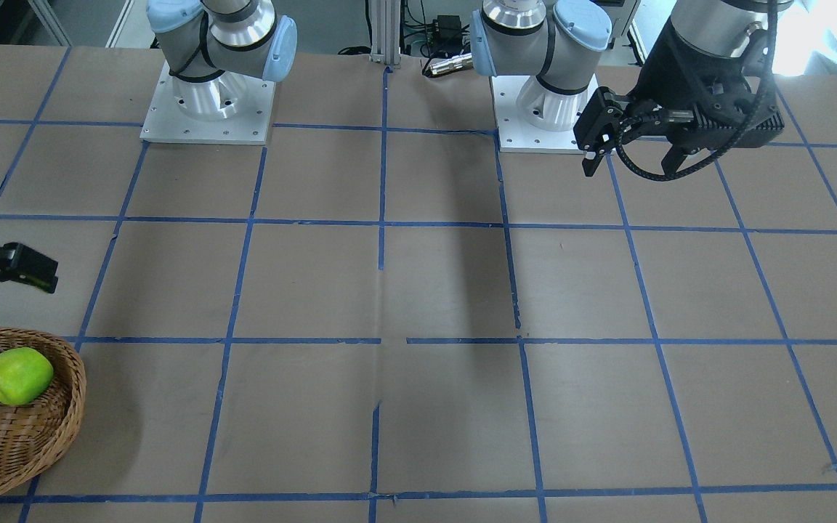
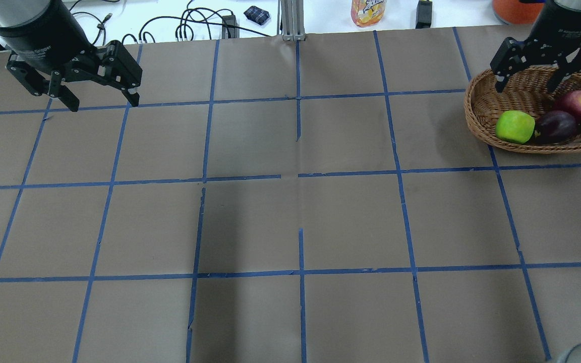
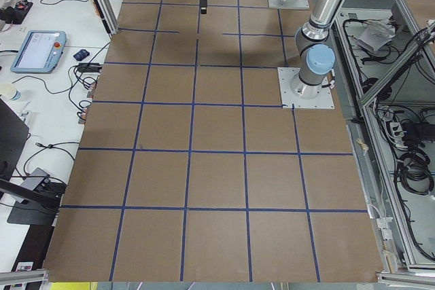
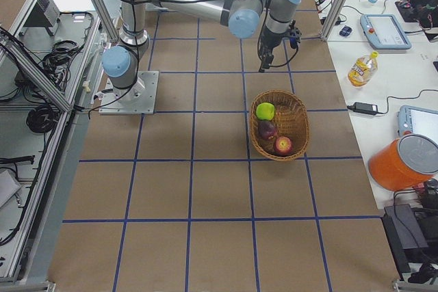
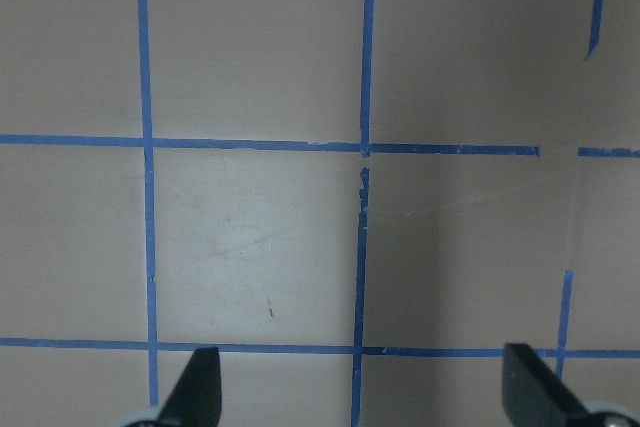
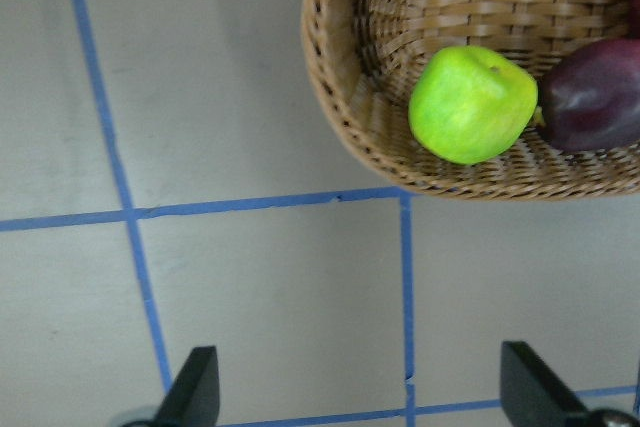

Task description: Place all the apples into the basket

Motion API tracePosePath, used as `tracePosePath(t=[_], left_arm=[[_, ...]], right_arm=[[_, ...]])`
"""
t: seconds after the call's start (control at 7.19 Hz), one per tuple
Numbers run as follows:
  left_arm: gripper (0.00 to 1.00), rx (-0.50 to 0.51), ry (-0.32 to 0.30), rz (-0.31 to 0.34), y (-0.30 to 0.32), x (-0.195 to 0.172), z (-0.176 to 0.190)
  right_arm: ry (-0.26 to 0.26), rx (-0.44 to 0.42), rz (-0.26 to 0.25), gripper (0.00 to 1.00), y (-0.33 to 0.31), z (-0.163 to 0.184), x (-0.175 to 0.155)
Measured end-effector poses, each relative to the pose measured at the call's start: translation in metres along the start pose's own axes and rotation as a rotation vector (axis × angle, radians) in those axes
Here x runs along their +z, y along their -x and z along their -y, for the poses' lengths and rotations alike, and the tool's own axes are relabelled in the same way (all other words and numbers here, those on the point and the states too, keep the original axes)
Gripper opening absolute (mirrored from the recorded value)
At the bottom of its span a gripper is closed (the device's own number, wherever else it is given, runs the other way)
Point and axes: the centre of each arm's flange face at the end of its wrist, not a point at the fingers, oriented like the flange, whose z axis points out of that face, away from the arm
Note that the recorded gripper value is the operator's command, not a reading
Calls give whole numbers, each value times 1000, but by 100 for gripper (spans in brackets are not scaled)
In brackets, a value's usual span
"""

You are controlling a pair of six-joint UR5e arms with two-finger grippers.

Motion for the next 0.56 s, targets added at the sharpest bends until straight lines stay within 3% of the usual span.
tracePosePath(t=[0.28, 0.56], left_arm=[[100, 0, 3, 9, 1, -1, -2], [100, 0, 12, 34, 4, -1, -3]], right_arm=[[-17, 5, 28, 100, 74, -52, -39], [-29, 10, 19, 100, 126, -86, -51]])
